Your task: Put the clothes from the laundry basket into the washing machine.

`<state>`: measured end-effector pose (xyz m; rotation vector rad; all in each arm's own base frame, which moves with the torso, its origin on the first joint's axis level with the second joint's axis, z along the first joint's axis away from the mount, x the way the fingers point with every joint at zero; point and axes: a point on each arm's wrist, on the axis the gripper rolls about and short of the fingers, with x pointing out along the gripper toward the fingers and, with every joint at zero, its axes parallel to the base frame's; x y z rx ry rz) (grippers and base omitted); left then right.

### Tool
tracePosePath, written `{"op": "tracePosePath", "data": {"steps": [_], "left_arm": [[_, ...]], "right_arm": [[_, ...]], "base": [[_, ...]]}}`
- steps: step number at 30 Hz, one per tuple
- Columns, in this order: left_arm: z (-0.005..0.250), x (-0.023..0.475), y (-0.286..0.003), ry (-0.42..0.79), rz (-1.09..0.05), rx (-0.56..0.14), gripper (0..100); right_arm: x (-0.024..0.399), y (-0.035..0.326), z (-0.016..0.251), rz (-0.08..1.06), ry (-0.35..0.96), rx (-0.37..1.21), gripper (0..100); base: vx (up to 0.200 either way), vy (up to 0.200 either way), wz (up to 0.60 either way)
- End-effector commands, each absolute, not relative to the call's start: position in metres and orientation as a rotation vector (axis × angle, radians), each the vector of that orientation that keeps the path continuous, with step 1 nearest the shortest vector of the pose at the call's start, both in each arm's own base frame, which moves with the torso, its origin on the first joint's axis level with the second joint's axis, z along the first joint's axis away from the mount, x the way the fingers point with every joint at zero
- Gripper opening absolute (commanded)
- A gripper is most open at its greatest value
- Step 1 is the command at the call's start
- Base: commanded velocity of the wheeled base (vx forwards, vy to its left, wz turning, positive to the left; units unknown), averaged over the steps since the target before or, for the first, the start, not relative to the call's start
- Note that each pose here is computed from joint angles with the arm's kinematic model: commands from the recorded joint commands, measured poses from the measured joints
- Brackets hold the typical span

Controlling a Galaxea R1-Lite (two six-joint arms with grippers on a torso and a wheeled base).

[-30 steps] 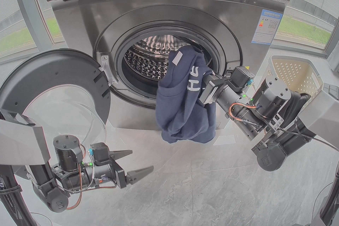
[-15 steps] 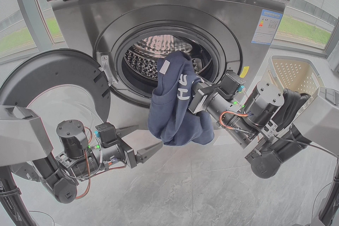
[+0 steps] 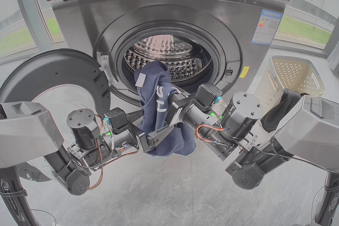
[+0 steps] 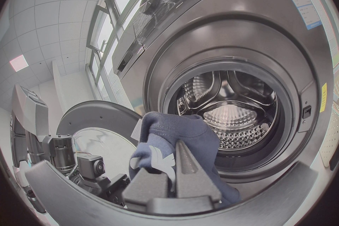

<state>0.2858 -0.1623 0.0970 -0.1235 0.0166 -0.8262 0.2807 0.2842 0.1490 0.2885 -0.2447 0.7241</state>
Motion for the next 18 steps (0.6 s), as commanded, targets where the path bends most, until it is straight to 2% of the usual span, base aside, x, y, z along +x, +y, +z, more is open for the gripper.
{"op": "tracePosePath", "data": {"steps": [1, 4, 10, 18], "left_arm": [[0.085, 0.287, -0.17, 0.048, -0.843, -0.126, 100], [0.079, 0.292, -0.177, 0.054, -0.849, -0.126, 100], [0.069, 0.315, -0.189, 0.024, -0.775, -0.132, 100], [0.053, 0.328, -0.197, 0.036, -0.769, -0.137, 100]], "right_arm": [[0.281, 0.291, 0.143, 0.733, -0.234, 0.287, 0], [0.281, 0.291, 0.143, 0.733, -0.232, 0.293, 0], [0.275, 0.296, 0.143, 0.717, -0.225, 0.307, 0], [0.269, 0.3, 0.144, 0.727, -0.22, 0.32, 0]], "base": [[0.0, 0.0, 0.0], [0.0, 0.0, 0.0], [0.0, 0.0, 0.0], [0.0, 0.0, 0.0]]}}
